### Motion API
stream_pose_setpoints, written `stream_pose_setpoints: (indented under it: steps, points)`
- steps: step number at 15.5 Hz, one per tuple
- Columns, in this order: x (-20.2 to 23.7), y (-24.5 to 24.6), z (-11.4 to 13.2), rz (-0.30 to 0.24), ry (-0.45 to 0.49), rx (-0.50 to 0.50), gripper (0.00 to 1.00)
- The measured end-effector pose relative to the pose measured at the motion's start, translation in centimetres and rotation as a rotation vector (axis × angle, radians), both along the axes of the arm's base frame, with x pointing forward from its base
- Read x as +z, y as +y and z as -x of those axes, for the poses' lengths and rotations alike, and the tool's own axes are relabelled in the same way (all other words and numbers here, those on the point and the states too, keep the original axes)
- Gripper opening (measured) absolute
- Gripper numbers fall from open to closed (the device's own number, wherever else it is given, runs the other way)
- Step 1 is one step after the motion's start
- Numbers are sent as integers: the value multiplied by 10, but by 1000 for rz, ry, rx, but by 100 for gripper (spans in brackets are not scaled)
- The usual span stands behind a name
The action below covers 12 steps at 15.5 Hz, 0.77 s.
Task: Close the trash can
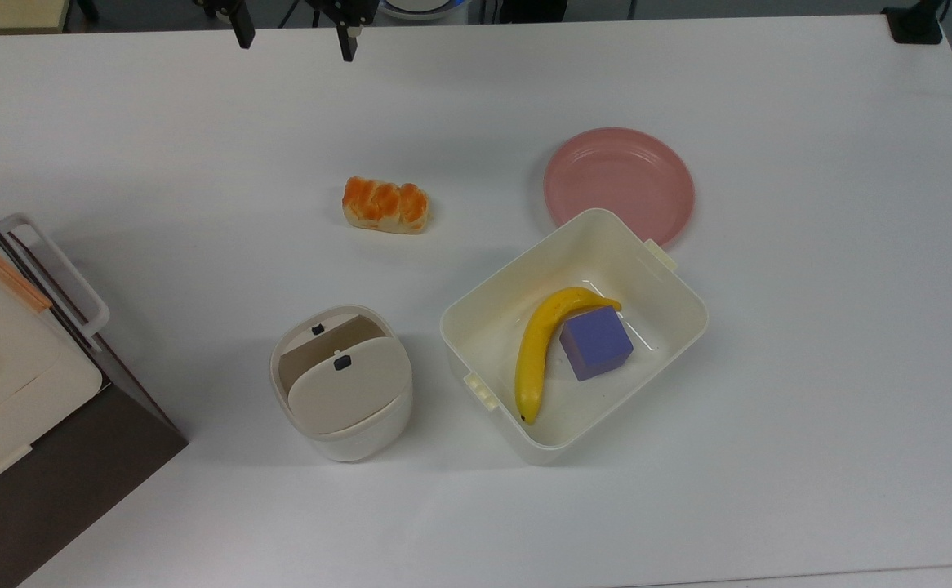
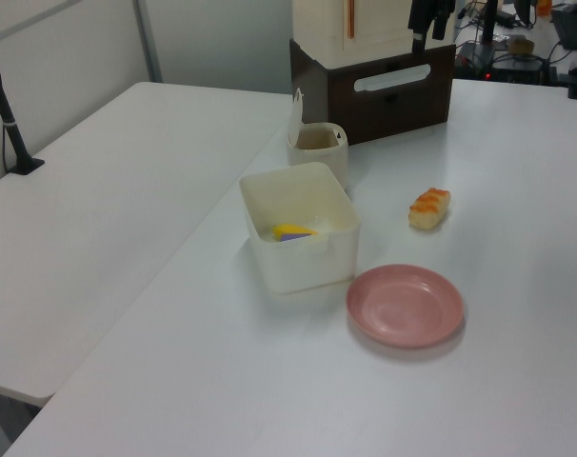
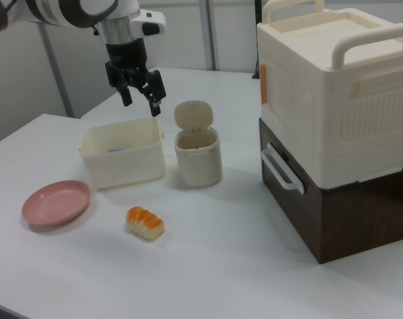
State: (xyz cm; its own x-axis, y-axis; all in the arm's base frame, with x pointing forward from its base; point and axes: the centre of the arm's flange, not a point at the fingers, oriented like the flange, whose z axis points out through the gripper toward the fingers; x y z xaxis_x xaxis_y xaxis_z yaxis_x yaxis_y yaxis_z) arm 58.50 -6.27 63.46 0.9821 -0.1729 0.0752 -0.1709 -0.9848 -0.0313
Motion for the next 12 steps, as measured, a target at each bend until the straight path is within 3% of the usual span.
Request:
stream_pose_setpoints:
  steps: [12]
  points:
    - [0, -1, 0, 3, -1, 34, 100]
